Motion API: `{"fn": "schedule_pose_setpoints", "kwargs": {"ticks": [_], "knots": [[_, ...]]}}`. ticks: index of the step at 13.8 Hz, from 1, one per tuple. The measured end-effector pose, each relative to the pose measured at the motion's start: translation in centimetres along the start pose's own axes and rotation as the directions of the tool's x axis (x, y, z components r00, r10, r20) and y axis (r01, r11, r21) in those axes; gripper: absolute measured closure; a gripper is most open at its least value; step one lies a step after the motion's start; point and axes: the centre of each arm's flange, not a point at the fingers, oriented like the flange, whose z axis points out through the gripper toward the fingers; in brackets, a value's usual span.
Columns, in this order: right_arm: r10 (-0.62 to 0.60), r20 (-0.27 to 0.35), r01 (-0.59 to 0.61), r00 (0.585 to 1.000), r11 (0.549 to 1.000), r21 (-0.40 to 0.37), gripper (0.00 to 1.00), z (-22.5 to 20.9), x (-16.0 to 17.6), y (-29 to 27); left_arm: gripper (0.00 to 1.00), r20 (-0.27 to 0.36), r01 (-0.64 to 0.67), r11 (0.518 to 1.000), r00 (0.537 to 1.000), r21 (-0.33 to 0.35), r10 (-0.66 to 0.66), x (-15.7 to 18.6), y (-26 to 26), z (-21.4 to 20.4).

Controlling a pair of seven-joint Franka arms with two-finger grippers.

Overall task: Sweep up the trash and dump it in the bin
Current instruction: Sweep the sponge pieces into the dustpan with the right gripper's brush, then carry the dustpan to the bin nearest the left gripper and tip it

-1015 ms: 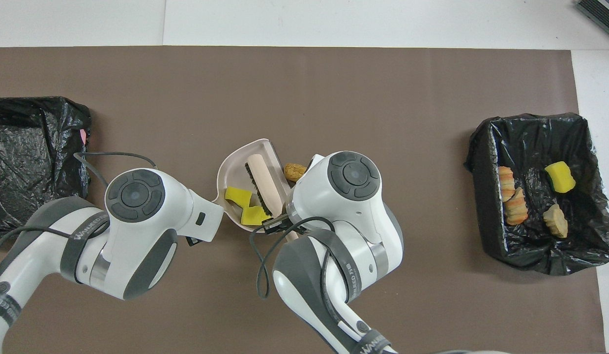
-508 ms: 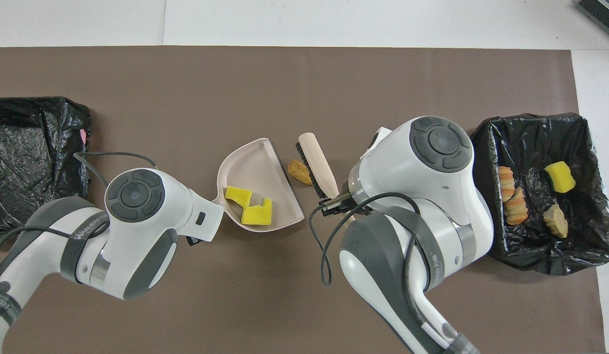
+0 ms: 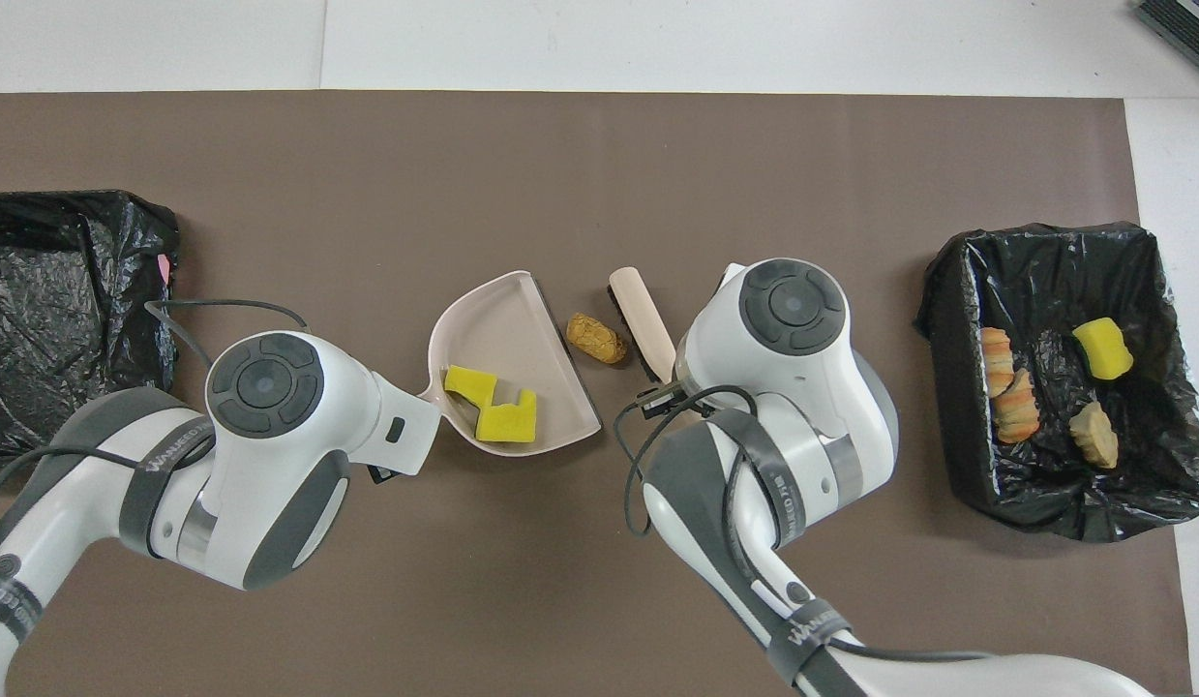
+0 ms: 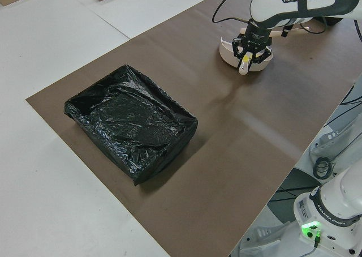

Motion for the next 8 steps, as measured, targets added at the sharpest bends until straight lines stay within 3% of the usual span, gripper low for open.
{"fn": "schedule_pose_setpoints", "kwargs": {"ticks": [3, 8], "knots": [[0.029, -0.009, -0.029, 1.000, 0.996, 0.079, 0.74, -0.9, -0.2, -1.3, 0.69, 0.000, 0.000, 1.000, 1.000, 0.000, 0.000, 0.0, 0.0, 0.0], [0.056, -0.002, -0.056, 0.998, 0.993, 0.100, 0.74, -5.5, -1.2, -0.3, 0.69, -0.038, 0.049, 0.998, 0.998, -0.028, -0.050, -0.6, -0.9, 0.2]]}}
